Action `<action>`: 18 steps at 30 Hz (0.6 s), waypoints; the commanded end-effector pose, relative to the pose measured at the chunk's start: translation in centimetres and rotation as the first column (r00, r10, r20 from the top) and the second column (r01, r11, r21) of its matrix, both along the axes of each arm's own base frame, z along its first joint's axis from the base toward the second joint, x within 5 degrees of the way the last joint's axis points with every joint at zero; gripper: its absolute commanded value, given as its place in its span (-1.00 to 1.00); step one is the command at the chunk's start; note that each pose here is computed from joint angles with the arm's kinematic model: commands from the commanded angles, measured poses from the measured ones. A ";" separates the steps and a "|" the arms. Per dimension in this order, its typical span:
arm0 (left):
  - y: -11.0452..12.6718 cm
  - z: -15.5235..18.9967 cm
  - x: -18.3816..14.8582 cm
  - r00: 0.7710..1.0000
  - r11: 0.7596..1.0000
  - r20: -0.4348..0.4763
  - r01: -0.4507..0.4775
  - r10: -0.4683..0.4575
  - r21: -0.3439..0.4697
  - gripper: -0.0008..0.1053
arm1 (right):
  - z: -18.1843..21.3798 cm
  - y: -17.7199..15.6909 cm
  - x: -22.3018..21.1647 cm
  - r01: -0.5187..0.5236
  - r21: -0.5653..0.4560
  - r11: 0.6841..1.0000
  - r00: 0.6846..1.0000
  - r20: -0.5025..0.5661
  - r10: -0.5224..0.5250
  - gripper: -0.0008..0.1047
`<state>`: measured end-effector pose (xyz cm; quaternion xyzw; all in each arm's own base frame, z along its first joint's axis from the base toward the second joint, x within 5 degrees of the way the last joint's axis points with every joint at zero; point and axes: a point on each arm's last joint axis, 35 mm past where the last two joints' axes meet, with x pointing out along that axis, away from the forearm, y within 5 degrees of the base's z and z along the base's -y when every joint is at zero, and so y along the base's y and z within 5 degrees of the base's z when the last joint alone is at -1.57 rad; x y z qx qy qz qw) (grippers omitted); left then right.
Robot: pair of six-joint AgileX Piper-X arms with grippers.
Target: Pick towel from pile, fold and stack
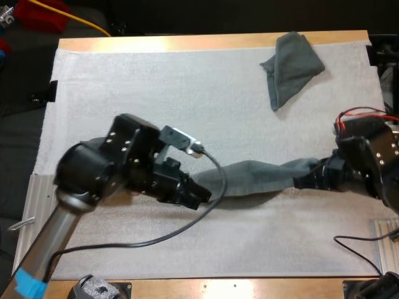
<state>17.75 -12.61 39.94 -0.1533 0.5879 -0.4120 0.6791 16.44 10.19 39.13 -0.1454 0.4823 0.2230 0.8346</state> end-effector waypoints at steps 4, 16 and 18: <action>0.3 0.6 -1.2 1.000 1.000 -0.018 0.026 -0.026 -0.009 -0.98 | 0.4 0.0 -1.8 0.000 -0.035 0.999 1.000 -0.031 -0.001 -0.96; 1.6 -1.8 -3.7 0.994 1.000 -0.111 -0.011 0.013 0.025 -0.98 | 0.1 1.2 -4.3 -0.023 -0.100 0.995 0.997 -0.074 0.016 -0.96; 1.9 -2.4 -4.2 0.992 1.000 -0.128 -0.019 0.022 0.025 -0.98 | 0.1 1.3 -4.6 -0.022 -0.107 0.994 0.997 -0.080 0.013 -0.96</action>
